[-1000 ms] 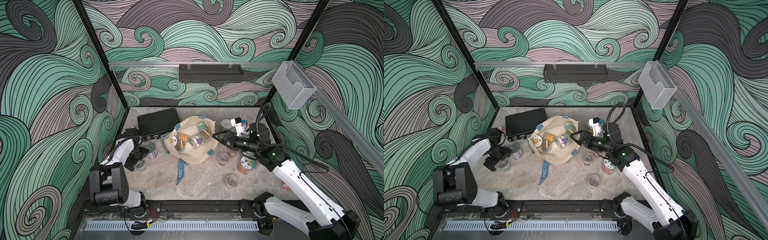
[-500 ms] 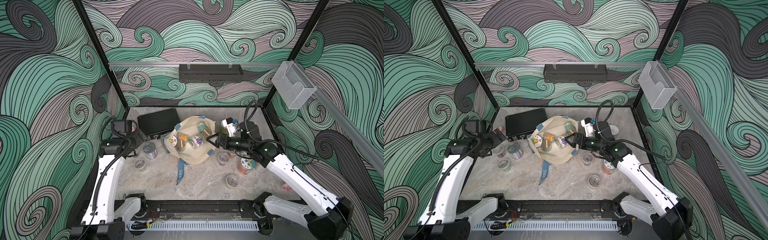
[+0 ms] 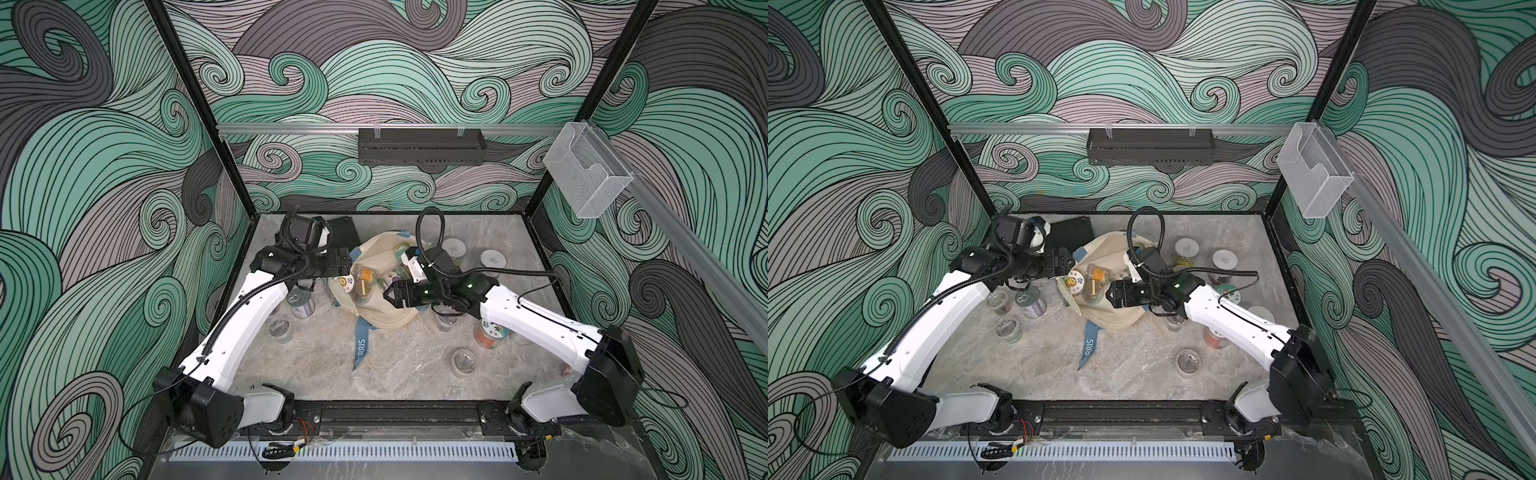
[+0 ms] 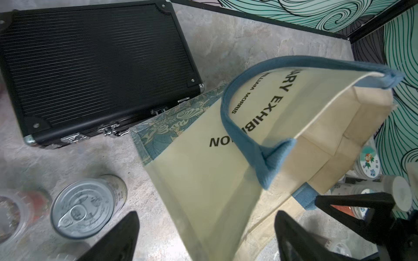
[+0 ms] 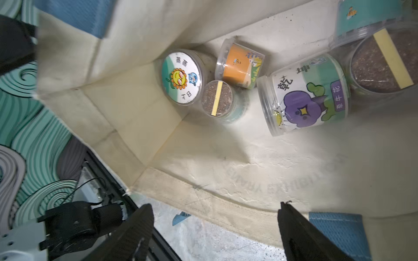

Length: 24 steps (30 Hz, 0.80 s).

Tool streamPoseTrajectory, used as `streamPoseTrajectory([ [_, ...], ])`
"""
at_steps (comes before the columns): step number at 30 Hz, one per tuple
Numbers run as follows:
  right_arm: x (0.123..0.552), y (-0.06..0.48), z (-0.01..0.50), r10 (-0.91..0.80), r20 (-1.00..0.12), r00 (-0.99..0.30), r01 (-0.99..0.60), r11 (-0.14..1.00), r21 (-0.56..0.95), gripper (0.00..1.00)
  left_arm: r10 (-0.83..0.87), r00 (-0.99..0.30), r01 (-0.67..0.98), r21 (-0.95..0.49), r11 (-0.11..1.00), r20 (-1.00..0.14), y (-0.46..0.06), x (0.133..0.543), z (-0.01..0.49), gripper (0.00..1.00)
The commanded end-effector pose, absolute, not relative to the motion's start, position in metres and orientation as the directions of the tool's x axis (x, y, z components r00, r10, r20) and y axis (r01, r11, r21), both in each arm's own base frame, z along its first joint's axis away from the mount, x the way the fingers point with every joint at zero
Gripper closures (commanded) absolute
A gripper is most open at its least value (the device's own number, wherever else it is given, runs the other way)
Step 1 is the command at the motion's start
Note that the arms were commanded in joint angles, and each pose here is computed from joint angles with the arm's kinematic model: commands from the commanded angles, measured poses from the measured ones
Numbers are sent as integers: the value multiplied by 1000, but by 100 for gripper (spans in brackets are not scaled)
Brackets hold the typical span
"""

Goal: Take out the seed jars from the canvas bag
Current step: Place the seed jar at the center of the board, then pick up the seed jar from the canvas bag.

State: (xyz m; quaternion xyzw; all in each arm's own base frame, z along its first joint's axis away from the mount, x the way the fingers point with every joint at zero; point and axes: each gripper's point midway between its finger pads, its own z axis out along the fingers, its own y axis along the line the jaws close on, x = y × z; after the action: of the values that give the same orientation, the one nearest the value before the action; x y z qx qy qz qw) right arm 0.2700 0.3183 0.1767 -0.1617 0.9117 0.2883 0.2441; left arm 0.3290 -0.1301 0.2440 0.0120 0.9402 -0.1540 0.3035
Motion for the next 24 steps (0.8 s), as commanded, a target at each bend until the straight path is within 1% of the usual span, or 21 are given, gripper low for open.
streamPoseTrajectory([
  [1,288,333,173,-199,-604,-772,-483,802,353,13,-7,-784,232,-303,924,-621,-148,338,251,16],
  [3,292,345,162,-235,-599,-766,-499,805,322,15,7,-782,239,-289,927,-623,-149,341,245,22],
  [5,295,358,155,-267,-600,-754,-519,802,295,16,25,-772,253,-270,929,-635,-148,344,240,23],
  [10,303,389,141,-330,-609,-722,-562,792,237,19,32,-753,258,-250,933,-657,-146,348,232,24],
  [15,315,403,122,-362,-607,-708,-563,807,176,24,25,-745,255,-251,934,-667,-142,348,229,24],
  [24,332,411,85,-393,-583,-711,-546,831,105,24,-34,-743,234,-307,922,-669,-136,349,230,24],
])
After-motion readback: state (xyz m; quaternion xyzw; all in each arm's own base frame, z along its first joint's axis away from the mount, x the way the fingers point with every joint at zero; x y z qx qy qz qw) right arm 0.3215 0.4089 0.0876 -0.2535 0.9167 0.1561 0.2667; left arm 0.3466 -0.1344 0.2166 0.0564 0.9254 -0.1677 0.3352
